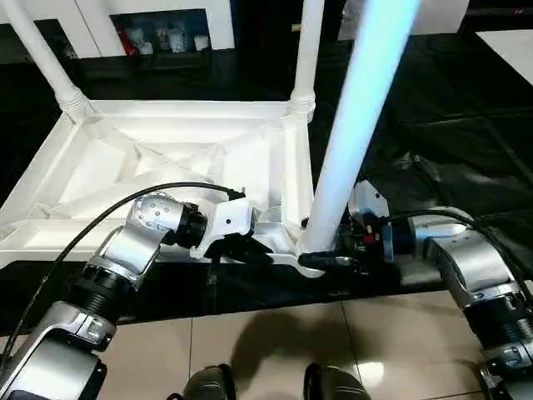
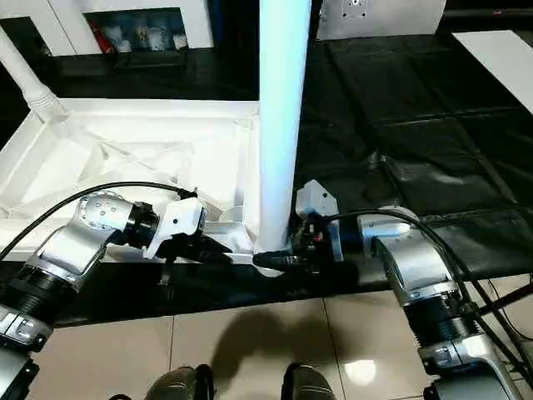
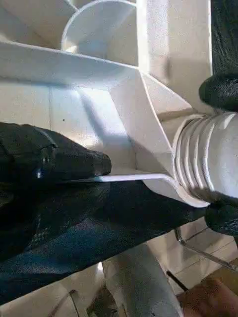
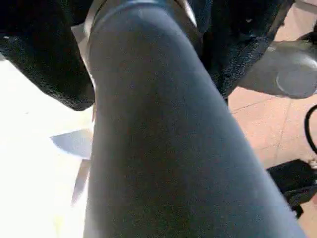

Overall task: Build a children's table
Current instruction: Rotate leg to tighten

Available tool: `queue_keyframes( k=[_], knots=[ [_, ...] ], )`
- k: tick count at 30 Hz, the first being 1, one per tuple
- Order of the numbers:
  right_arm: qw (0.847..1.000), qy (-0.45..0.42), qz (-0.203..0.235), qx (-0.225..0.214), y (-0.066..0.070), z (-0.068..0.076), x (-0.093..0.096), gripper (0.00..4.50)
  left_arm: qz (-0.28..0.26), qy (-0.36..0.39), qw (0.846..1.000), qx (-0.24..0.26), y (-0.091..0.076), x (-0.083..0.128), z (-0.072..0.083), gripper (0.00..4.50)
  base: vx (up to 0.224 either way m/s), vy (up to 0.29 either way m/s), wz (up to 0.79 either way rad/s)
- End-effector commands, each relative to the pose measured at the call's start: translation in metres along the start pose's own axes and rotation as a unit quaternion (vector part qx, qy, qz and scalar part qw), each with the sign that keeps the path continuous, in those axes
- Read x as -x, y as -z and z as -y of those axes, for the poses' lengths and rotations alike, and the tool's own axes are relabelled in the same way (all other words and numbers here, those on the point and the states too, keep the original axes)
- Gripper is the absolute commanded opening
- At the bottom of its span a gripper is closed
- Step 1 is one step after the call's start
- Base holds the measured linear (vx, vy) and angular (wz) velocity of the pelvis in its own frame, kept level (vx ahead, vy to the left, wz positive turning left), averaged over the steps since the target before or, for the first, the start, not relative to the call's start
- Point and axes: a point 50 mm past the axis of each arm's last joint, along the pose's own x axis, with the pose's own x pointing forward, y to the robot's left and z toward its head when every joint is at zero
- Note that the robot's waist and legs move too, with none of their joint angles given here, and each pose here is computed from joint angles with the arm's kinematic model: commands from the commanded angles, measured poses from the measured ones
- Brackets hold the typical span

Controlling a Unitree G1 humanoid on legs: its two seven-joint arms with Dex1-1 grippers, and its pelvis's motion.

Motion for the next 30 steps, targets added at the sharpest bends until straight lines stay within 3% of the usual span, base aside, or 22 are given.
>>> queue_keyframes(
  k=[1, 3, 13, 18, 19, 21, 22, 23, 25, 26, 30],
  knots=[
    [1.000, -0.018, -0.004, 0.006, -0.003, -0.001, -0.002, 3.17, -0.009, 0.028, 0.999, -0.019, -0.004, -0.002, 0.001, 0.00, 0.000, 0.000, 0.00],
    [1.000, -0.025, -0.008, 0.005, -0.002, -0.002, -0.003, 2.86, -0.009, 0.028, 0.999, -0.018, -0.003, -0.001, 0.001, 0.00, 0.000, 0.000, 0.00],
    [0.999, -0.036, -0.008, 0.002, -0.001, -0.003, -0.005, 2.69, -0.004, 0.021, 1.000, -0.011, -0.003, 0.000, 0.001, 0.00, 0.000, 0.000, 0.00],
    [0.999, 0.009, 0.020, -0.028, -0.001, -0.003, -0.018, 2.69, 0.024, -0.049, 0.998, 0.025, -0.007, 0.002, -0.006, 0.00, 0.000, 0.000, 0.00],
    [0.996, 0.070, 0.027, -0.042, 0.002, 0.001, -0.030, 2.69, 0.036, -0.099, 0.993, 0.049, -0.011, 0.000, -0.011, 0.00, 0.000, 0.000, 0.00],
    [0.991, 0.113, 0.035, -0.056, 0.003, 0.003, -0.039, 2.68, 0.042, -0.130, 0.989, 0.065, -0.013, -0.003, -0.013, 0.00, 0.000, 0.000, 0.00],
    [0.980, 0.170, 0.055, -0.088, 0.002, 0.007, -0.051, 2.68, 0.048, -0.172, 0.980, 0.086, -0.017, -0.008, -0.016, 0.00, 0.000, 0.000, 0.00],
    [0.980, 0.170, 0.055, -0.088, 0.002, 0.007, -0.051, 2.68, 0.048, -0.172, 0.980, 0.086, -0.017, -0.008, -0.016, 0.00, 0.000, 0.000, 0.00],
    [0.965, 0.222, 0.075, -0.118, -0.001, 0.012, -0.063, 2.67, 0.057, -0.215, 0.969, 0.111, -0.021, -0.015, -0.019, 0.00, 0.000, 0.000, 0.00],
    [0.948, 0.276, 0.079, -0.136, -0.003, 0.018, -0.074, 2.67, 0.062, -0.262, 0.954, 0.134, -0.026, -0.022, -0.024, 0.00, 0.000, 0.000, 0.00],
    [0.918, 0.358, 0.072, -0.152, -0.009, 0.026, -0.088, 2.67, 0.071, -0.339, 0.924, 0.162, -0.037, -0.034, -0.033, 0.00, 0.000, 0.000, 0.00]
  ],
)
